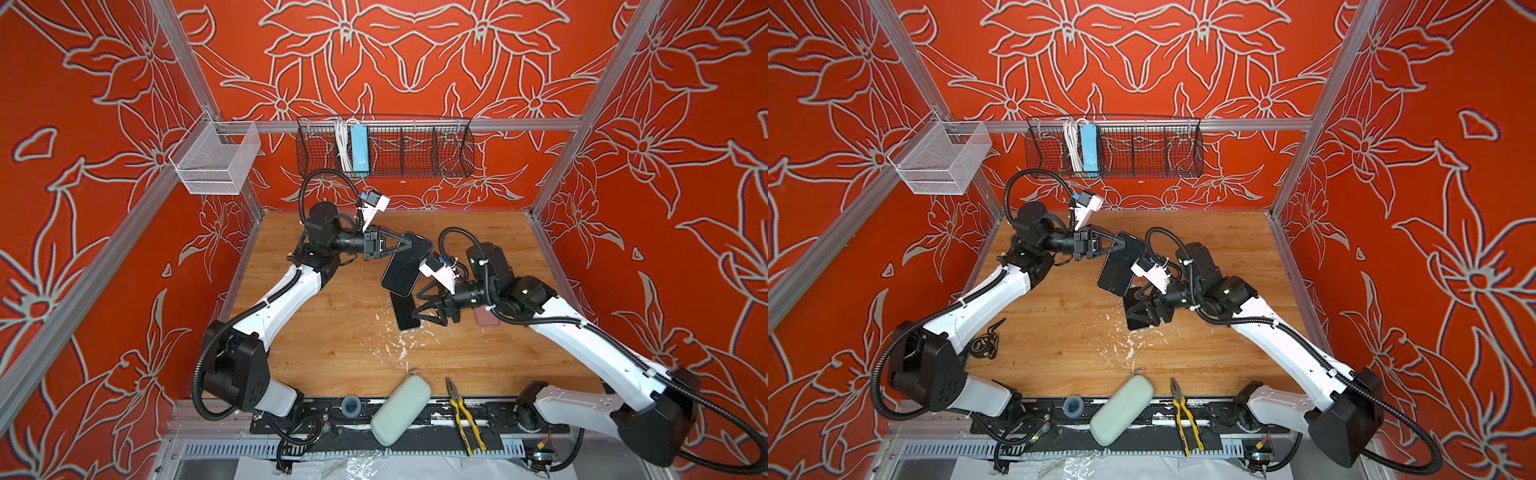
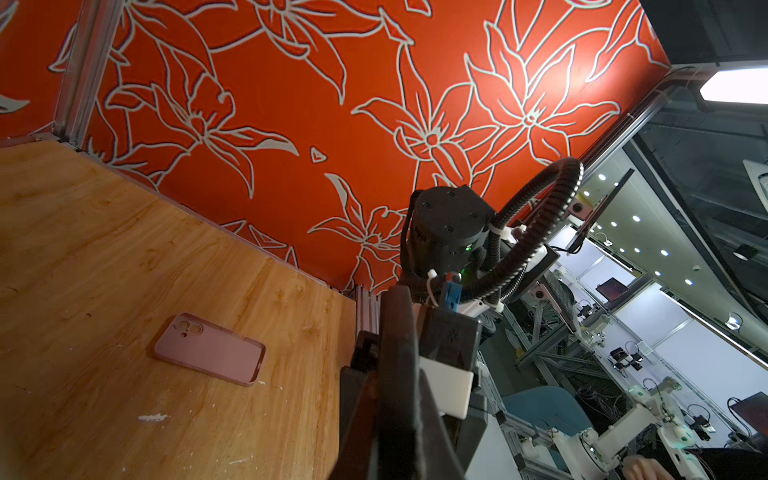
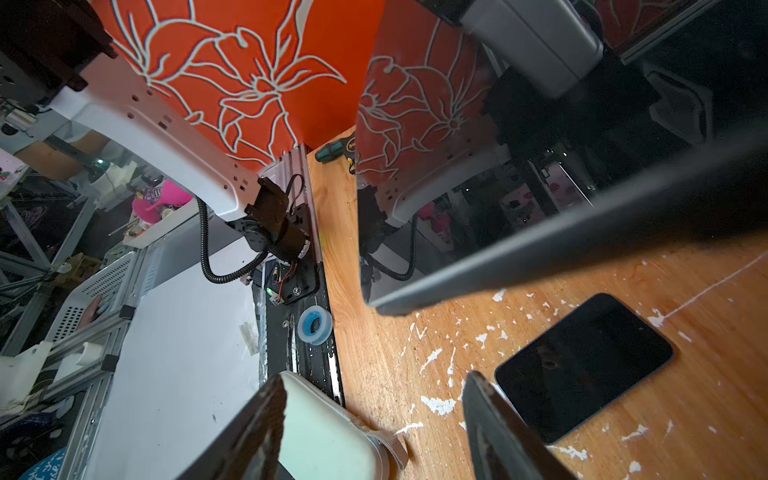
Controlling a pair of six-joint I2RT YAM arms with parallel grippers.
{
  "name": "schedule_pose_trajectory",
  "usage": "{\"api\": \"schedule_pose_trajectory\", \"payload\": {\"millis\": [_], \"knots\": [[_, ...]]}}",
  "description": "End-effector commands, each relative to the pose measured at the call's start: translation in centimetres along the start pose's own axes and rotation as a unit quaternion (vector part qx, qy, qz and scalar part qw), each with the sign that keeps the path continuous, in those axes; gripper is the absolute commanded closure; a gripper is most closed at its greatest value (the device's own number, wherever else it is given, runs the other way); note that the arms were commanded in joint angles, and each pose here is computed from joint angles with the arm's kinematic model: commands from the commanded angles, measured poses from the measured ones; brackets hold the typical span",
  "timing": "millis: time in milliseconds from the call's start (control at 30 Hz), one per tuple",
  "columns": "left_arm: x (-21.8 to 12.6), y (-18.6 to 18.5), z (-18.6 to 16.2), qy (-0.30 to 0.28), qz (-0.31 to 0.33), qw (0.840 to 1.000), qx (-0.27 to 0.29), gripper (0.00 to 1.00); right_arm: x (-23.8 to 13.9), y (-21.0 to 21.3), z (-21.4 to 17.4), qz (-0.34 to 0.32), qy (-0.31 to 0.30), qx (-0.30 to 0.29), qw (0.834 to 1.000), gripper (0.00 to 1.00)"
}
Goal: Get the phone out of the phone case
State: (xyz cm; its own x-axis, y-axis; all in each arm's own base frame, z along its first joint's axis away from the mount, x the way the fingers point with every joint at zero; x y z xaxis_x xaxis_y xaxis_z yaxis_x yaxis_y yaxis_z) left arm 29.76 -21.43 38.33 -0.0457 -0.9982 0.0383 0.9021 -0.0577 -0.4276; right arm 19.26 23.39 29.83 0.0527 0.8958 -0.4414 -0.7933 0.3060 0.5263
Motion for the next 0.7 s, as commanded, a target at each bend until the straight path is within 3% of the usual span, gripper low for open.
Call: {"api": "schedule_pose_trajectory", "payload": {"millis": [0,333,667], "knots": [[-0.3,-2.8,0.8,-0.001,-0.023,0.999,0.042,1.00,0.2,0.6,1.4,0.030,-0.004,-0.024,0.999,0.31],[0.0,-2.8,0.6,0.002,-0.028,0.999,0.038,1.00,0.9,1.1,2.7,0.034,-0.002,-0.056,0.998,0.34],[0.5,-1.6,0.7,0.007,-0.032,0.999,0.024,1.00,2.1,1.9,2.3,0.014,0.029,-0.088,0.996,0.57]]}}
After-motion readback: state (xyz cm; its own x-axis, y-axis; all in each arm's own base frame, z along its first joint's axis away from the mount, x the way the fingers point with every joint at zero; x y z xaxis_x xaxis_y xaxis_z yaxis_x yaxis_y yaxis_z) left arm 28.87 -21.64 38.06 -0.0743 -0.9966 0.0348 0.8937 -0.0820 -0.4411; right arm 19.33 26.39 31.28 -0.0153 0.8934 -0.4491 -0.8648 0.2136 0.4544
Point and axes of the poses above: each gripper's point midway between its finger pads, its own x axis out along the fingers, its own y axis along the line the jaws close on, z = x × y, the point moved 6 cm from there along -x, back along the fingers, and after that the axes turned 10 degrees about x, right-handed, at the moved point
